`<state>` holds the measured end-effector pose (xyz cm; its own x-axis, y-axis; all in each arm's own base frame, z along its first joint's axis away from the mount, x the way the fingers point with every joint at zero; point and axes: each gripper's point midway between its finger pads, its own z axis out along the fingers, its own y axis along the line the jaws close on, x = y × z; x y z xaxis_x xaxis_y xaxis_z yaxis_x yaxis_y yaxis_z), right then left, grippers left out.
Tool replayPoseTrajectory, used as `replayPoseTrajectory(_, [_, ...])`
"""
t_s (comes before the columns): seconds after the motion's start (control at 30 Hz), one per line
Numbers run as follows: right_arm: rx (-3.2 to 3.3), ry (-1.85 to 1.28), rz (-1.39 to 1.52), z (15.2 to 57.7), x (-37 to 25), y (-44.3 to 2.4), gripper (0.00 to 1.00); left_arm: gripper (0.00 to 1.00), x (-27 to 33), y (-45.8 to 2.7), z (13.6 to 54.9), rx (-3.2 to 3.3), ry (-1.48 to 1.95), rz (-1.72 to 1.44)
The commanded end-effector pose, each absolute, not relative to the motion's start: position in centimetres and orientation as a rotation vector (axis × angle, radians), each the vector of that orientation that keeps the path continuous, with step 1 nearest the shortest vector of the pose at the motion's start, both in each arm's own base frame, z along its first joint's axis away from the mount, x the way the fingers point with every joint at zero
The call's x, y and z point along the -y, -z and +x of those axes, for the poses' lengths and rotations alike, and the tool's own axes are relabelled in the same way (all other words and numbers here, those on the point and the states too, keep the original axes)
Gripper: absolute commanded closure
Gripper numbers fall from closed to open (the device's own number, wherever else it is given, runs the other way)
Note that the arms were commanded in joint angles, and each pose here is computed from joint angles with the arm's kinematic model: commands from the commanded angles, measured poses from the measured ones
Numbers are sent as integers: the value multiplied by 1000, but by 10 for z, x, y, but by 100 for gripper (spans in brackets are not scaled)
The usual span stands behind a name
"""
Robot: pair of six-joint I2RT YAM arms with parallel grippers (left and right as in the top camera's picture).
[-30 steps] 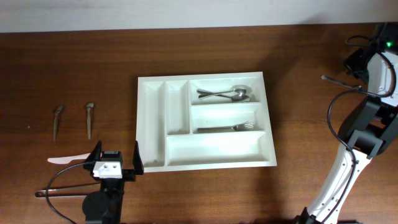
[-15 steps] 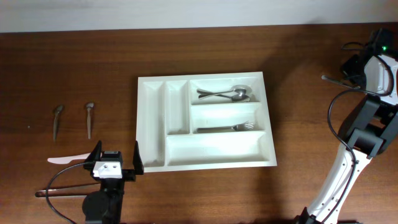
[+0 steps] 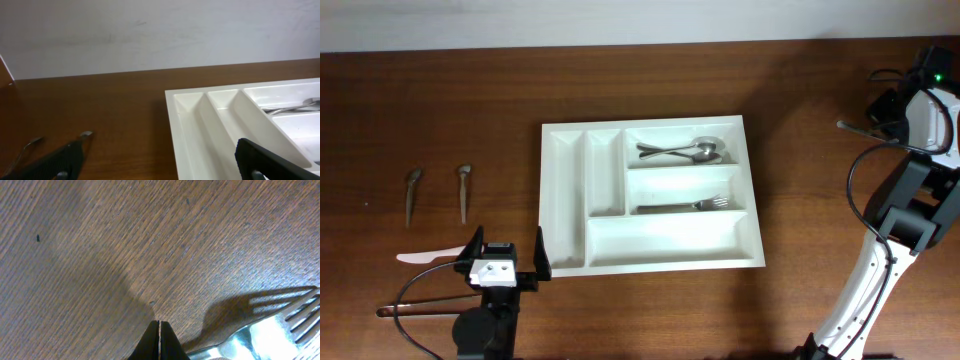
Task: Pack container
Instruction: 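Align the right gripper above the silver fork at the right edge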
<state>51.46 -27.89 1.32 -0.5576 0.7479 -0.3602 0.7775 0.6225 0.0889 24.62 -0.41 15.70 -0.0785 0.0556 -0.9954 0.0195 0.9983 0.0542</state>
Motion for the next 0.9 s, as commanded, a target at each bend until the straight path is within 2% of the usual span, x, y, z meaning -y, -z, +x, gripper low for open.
replayPoseTrajectory(0.0, [-2508,142,1233,508,282,-4,96,1,4,-156,246,-1650,-42,71])
replayPoseTrajectory(0.87, [-2569,144,1251,495,275,1,96,1,4,-156,246,-1650,-42,71])
